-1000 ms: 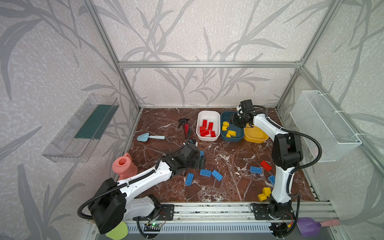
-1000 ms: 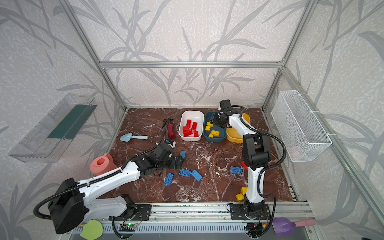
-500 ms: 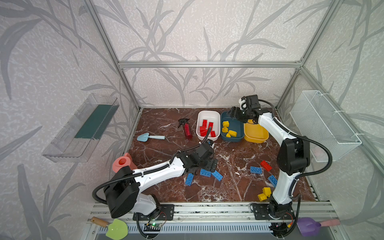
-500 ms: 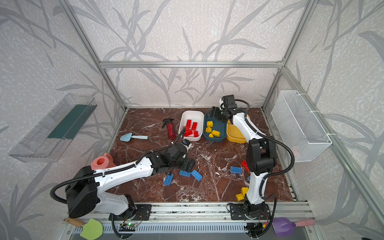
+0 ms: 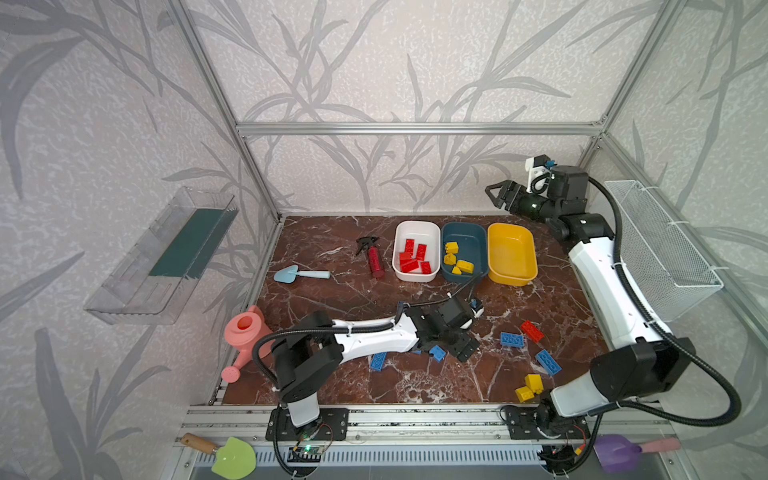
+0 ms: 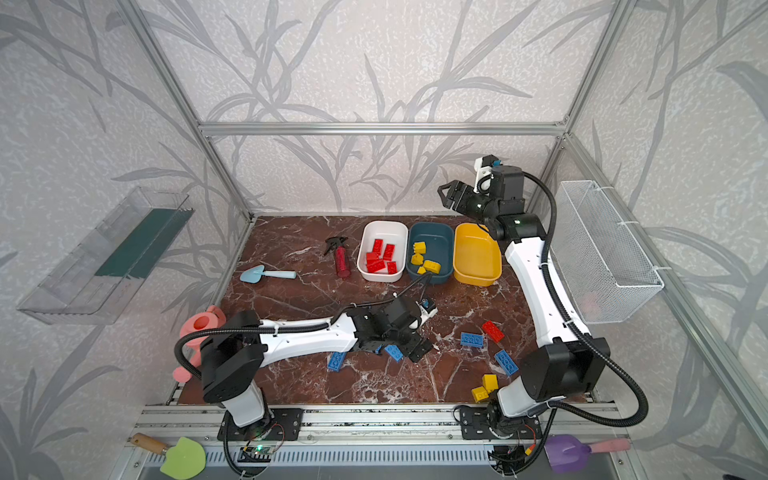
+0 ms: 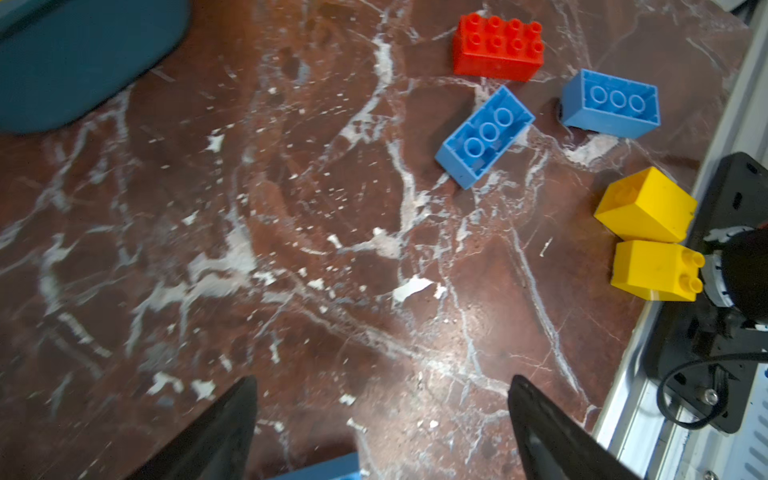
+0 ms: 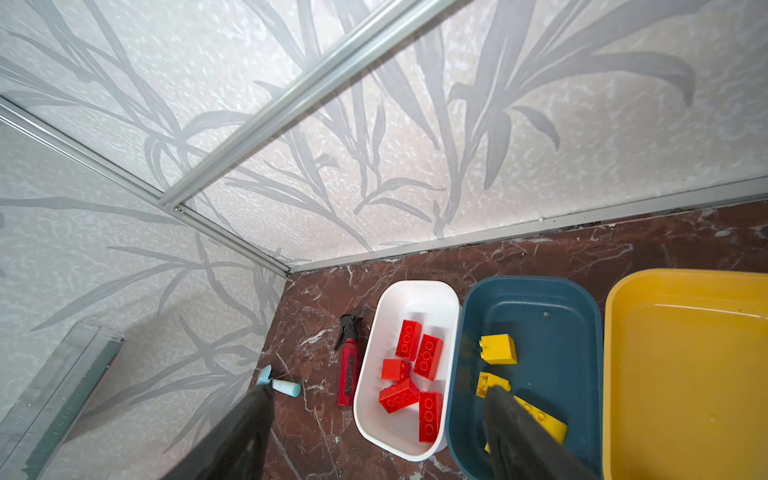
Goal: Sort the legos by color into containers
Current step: 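Raise right gripper away from bins while left gripper reaches toward yellow bricks near robot, then lower left gripper onto yellow 2x2 brick near robot and grasp it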
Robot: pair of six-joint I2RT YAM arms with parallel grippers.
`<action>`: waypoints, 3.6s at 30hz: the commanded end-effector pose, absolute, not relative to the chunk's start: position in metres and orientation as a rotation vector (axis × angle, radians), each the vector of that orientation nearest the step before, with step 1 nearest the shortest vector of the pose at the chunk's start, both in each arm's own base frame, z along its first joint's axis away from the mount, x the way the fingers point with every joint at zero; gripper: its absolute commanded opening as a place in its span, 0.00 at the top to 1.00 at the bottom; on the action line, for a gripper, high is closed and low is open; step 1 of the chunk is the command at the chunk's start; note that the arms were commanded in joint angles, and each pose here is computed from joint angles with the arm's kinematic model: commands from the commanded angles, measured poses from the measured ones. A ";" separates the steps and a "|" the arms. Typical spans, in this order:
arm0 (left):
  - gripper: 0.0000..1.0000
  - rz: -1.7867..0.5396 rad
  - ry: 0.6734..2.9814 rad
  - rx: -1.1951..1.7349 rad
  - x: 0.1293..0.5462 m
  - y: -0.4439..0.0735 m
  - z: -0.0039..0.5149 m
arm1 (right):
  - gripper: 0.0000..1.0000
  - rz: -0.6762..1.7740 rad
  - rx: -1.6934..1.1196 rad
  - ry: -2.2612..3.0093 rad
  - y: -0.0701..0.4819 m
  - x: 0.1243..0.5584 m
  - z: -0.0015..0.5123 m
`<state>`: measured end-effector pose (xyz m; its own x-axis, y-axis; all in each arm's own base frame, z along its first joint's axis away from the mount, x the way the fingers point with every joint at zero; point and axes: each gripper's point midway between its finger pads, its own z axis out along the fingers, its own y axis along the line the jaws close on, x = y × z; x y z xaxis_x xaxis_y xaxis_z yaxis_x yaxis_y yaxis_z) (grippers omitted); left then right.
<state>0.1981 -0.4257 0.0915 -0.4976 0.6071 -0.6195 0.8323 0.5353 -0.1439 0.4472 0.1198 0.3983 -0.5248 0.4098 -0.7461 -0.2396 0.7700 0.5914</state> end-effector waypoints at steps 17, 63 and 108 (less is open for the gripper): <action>0.03 -0.858 1.950 1.661 0.118 -0.532 0.075 | 0.20 0.865 0.133 1.760 0.097 0.388 0.480; 0.36 -0.744 1.974 1.734 0.110 -0.580 0.023 | 0.23 0.899 0.138 1.772 0.098 0.384 0.467; 0.55 -0.562 2.210 1.597 0.136 -0.516 -0.005 | 0.25 0.940 0.156 1.751 0.100 0.382 0.471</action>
<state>0.1439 -0.5517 0.0259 -0.2617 0.7321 -0.6289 0.9623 0.2475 -0.1124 0.3896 0.1005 0.4564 -0.4341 0.5171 -0.7377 -0.2960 0.6915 0.6589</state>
